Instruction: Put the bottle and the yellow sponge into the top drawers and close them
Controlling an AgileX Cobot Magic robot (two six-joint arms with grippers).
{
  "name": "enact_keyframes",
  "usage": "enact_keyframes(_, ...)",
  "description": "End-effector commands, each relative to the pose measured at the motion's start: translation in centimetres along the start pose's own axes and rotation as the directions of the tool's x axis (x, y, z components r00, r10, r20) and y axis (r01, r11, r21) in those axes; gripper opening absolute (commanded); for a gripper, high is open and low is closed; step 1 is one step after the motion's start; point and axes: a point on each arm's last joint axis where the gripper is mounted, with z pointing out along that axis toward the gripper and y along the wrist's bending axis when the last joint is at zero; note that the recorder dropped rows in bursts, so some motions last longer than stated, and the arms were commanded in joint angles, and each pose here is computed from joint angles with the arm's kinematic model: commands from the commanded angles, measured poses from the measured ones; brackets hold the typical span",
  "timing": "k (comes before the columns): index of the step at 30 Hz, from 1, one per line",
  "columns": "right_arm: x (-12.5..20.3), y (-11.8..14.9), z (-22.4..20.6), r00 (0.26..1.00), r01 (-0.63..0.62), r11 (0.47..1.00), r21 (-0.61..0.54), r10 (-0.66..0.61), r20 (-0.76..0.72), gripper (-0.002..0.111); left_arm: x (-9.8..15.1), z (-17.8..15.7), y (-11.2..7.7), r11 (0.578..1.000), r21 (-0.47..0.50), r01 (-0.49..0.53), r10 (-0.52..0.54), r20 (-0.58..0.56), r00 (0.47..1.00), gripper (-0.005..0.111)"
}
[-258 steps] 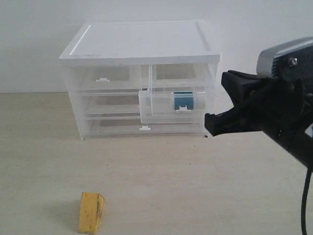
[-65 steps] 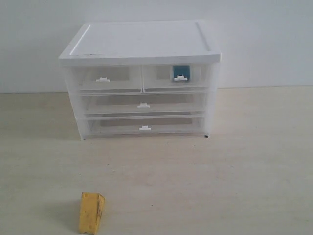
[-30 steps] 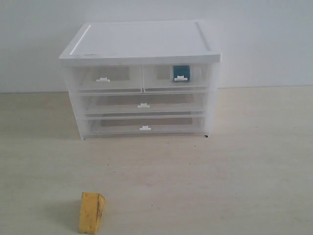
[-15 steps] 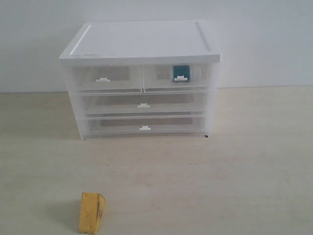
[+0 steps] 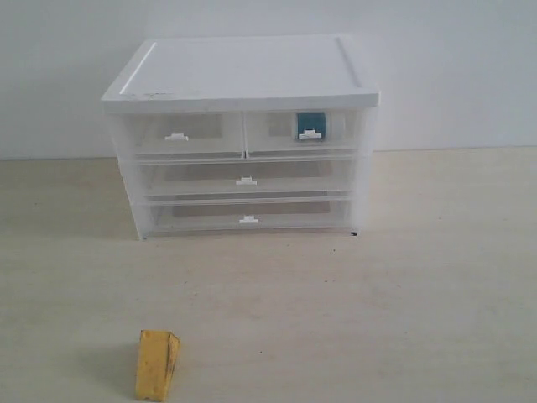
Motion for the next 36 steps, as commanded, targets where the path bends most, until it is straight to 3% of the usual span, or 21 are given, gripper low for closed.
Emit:
enact_keyframes(1,0.3,0.0,0.0,1.0,0.002,1.0,0.0,-0.002,-0.014,0.0,0.1,0.0,0.0,1.0,0.0,0.006,-0.006,0.005,1.0,0.004)
enact_keyframes(17,0.3,0.0,0.0,1.0,0.0,1.0,-0.001,0.0,-0.014,0.0,0.0,0.0,0.0,1.0,-0.001,0.002,-0.002,0.01,1.0,0.004)
enact_keyframes(20,0.3,0.0,0.0,1.0,0.0,1.0,-0.001,0.0,-0.014,0.0,-1.0,-0.1,-0.1,0.999,0.011,0.041,-0.042,0.121,0.992,0.004)
enact_keyframes(23,0.3,0.0,0.0,1.0,0.0,1.0,-0.001,0.0,-0.014,0.0,-2.4,-0.3,-0.1,0.999,0.019,0.044,-0.048,0.272,0.961,0.004)
enact_keyframes(26,0.3,0.0,0.0,1.0,0.0,1.0,-0.001,0.0,-0.014,0.0,-3.5,-0.7,-0.1,0.989,0.064,0.135,-0.149,0.392,0.908,0.004)
enact_keyframes(28,0.3,0.0,0.0,1.0,0.0,1.0,-0.001,0.0,-0.014,0.0,-4.5,-1.2,0.0,0.982,0.097,0.159,-0.187,0.495,0.849,0.004)
enact_keyframes(29,0.3,0.0,0.0,1.0,0.0,1.0,-0.001,0.0,-0.014,0.0,-5.4,-1.8,0.0,0.977,0.132,0.169,-0.215,0.591,0.777,0.004)
enact_keyframes(31,0.3,0.0,0.0,1.0,0.0,1.0,-0.001,0.0,-0.014,0.0,-5.9,-2.2,0.0,0.974,0.149,0.168,-0.225,0.642,0.733,0.004)
enact_keyframes(36,0.3,0.0,0.0,1.0,0.0,1.0,-0.001,0.0,-0.014,0.0,-9.4,-2.3,-0.1,0.988,0.11,0.113,-0.157,0.667,0.728,0.004)
